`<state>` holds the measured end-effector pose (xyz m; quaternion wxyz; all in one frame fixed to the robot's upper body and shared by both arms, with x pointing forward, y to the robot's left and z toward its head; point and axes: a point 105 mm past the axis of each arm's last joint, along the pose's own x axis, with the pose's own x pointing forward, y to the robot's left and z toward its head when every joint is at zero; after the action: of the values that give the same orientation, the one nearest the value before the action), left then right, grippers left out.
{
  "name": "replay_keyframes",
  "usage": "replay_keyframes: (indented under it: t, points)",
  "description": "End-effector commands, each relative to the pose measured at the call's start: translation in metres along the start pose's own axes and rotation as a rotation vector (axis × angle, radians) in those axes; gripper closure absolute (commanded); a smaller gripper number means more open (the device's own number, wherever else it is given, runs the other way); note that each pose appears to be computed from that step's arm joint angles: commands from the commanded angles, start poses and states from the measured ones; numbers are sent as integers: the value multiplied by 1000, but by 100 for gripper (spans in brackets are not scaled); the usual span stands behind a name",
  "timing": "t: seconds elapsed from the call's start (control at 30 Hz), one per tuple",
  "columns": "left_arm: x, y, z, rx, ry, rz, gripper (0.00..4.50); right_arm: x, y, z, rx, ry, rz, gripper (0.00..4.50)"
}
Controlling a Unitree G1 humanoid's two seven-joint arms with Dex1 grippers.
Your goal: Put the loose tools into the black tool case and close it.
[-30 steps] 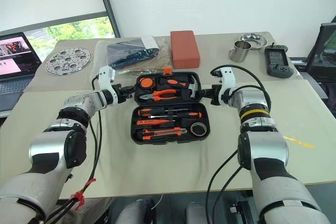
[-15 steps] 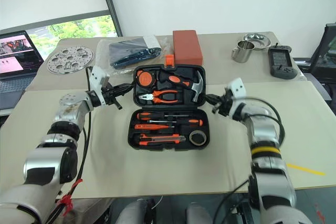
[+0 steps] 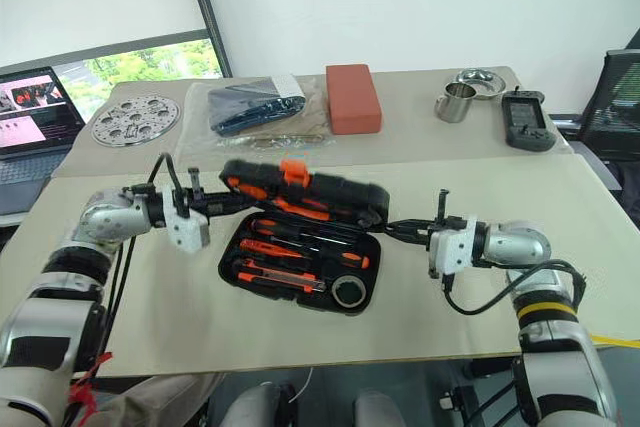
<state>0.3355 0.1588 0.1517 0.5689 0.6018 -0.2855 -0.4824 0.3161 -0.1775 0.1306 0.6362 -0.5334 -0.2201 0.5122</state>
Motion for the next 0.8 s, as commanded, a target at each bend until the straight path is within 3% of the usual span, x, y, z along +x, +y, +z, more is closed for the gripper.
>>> replay_keyframes:
  t: [0.03, 0.07, 0.13, 0.2, 0.27, 0.4, 0.5, 0.57, 0.6, 0.63, 0.7, 0.8]
  points:
    - [-3, -18, 10, 214, -49, -187, 445, -7, 11, 13, -233, -61, 121, 450]
    - [-6, -29, 3, 252, -16, -246, 445, -12, 17, 12, -243, -53, 154, 450]
    - [-22, -50, -15, 357, 46, -318, 450, -24, 32, 6, -232, -17, 231, 376]
    - [-43, -66, -28, 395, 74, -392, 390, -33, 38, 2, -193, 16, 239, 316]
    - [-62, -74, -26, 415, 13, -459, 328, -42, 43, -4, -128, 59, 240, 248]
    - [-71, -59, -24, 358, -16, -360, 196, -51, 54, -12, 86, 133, 238, 114]
    - [-69, -40, -31, 124, 146, -186, 91, -55, 58, -9, 516, 140, 197, 15]
    - [-65, -34, -43, -91, 298, -67, 20, -52, 57, 2, 784, 119, 183, 0]
    - [-60, -30, -58, -228, 412, 1, 8, -50, 60, 9, 919, 125, 193, 0]
    - [-58, -29, -82, -482, 551, 60, 8, -48, 64, 17, 1027, 137, 217, 0]
    - [-52, -40, -89, -998, 494, 99, 8, -47, 69, 31, 1143, 158, 270, 0]
    - [-54, -66, -73, -1211, 387, -89, 8, -45, 77, 46, 1203, 219, 363, 0]
